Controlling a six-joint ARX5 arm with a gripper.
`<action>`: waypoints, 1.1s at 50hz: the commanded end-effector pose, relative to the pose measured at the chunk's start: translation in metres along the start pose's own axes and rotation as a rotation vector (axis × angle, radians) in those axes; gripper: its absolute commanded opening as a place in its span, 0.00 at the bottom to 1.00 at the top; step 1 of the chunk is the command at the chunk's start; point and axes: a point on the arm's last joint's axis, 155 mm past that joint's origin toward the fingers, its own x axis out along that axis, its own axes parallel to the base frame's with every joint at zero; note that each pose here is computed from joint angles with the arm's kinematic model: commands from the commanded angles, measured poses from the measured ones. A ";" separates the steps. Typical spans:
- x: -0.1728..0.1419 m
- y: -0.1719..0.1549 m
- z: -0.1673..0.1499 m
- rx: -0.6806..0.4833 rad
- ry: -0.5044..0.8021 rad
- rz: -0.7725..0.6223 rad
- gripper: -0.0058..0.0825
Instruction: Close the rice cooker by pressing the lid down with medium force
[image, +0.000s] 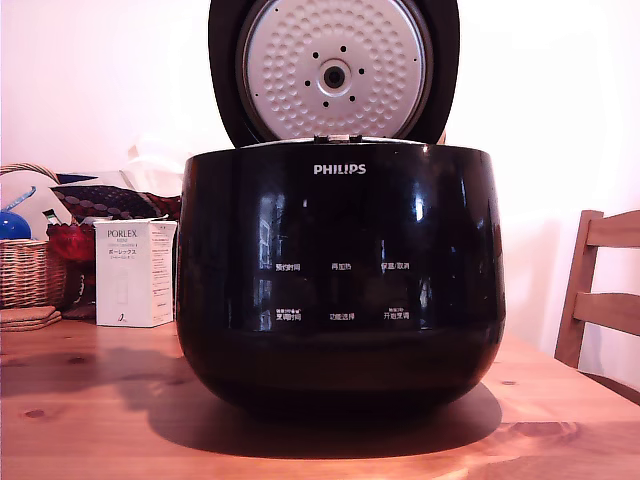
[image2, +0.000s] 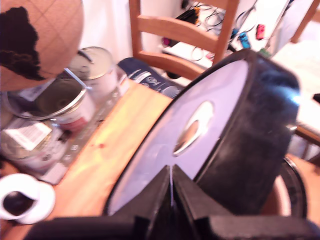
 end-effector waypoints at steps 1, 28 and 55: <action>0.011 -0.008 -0.004 -0.025 0.020 -0.038 0.04; 0.024 -0.013 -0.011 -0.058 0.055 -0.059 0.04; 0.059 -0.004 -0.032 -0.098 0.136 -0.083 0.04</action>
